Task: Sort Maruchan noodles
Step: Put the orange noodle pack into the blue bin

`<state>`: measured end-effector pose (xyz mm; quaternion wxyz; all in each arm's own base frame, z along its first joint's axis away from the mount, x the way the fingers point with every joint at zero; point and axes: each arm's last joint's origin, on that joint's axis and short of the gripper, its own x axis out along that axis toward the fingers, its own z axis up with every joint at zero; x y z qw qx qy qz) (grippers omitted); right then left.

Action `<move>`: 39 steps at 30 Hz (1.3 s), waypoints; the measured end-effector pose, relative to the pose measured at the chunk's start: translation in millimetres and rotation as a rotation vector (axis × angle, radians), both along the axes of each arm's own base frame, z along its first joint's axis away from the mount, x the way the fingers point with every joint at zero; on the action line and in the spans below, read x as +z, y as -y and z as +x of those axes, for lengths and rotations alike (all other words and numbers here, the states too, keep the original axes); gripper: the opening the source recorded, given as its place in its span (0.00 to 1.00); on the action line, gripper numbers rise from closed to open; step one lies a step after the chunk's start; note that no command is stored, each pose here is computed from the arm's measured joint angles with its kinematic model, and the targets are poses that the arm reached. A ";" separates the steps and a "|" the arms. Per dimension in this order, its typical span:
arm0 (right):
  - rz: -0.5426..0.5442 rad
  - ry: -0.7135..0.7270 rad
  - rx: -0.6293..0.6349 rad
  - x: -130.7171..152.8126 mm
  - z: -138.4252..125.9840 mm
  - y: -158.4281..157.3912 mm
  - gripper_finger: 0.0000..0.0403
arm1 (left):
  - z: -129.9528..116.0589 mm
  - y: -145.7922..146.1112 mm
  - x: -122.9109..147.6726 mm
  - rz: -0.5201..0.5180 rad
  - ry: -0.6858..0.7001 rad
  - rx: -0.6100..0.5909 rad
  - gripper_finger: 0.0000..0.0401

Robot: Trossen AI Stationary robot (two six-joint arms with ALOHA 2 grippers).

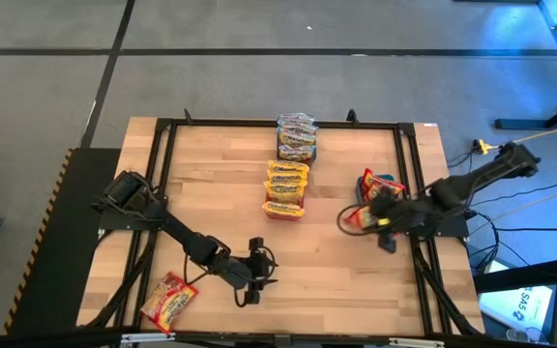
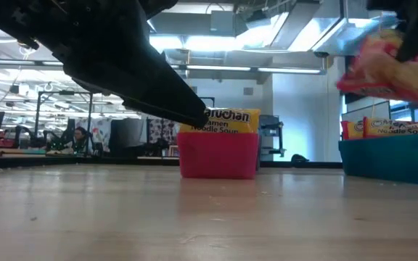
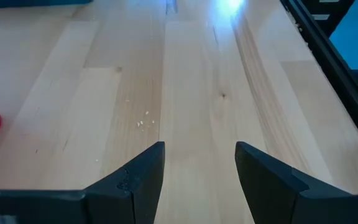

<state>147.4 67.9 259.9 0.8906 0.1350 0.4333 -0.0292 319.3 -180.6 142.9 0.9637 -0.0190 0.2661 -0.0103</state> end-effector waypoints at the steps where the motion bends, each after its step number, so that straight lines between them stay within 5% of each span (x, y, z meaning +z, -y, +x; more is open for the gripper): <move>1: -0.016 -0.025 0.001 0.9 -8.5 4.4 0.33 | 0.0 0.0 0.0 -0.001 0.000 0.000 0.48; 10: -0.188 -0.249 0.028 -6.2 -41.8 22.5 0.34 | 3.0 -5.0 0.3 -0.001 0.003 0.016 0.48; 20: -0.402 -0.441 0.160 -36.3 -24.4 15.2 0.34 | 8.1 -11.5 2.2 -0.022 0.023 0.034 0.48; 39: -0.243 -0.738 0.033 -75.8 7.7 44.1 0.34 | 7.9 -11.8 1.4 -0.014 0.015 0.030 0.48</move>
